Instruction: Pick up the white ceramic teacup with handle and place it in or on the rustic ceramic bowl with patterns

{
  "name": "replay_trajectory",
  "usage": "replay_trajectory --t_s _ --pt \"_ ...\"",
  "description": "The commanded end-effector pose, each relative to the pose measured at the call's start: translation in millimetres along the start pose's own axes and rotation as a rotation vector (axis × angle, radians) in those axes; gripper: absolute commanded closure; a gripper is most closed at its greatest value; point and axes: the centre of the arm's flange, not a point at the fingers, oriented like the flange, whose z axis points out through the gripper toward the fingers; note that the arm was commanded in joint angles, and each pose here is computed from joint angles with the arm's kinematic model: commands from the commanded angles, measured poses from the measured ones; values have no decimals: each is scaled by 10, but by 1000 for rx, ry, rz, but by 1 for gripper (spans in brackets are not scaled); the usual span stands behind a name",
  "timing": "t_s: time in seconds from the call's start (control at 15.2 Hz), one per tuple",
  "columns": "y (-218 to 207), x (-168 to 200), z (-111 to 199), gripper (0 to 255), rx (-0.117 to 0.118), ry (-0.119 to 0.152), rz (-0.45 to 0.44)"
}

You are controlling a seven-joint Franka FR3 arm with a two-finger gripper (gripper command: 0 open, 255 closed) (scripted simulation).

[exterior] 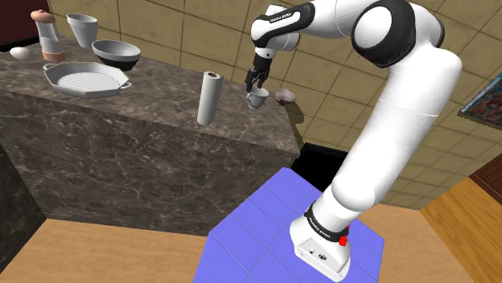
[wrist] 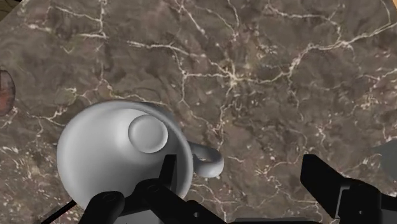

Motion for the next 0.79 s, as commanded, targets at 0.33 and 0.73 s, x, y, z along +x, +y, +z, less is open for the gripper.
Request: replay_trajectory --t_s 0.33,0.73 --pt "288 198 352 0 -9 -5 -6" --pt "290 197 594 0 -9 -5 -6"
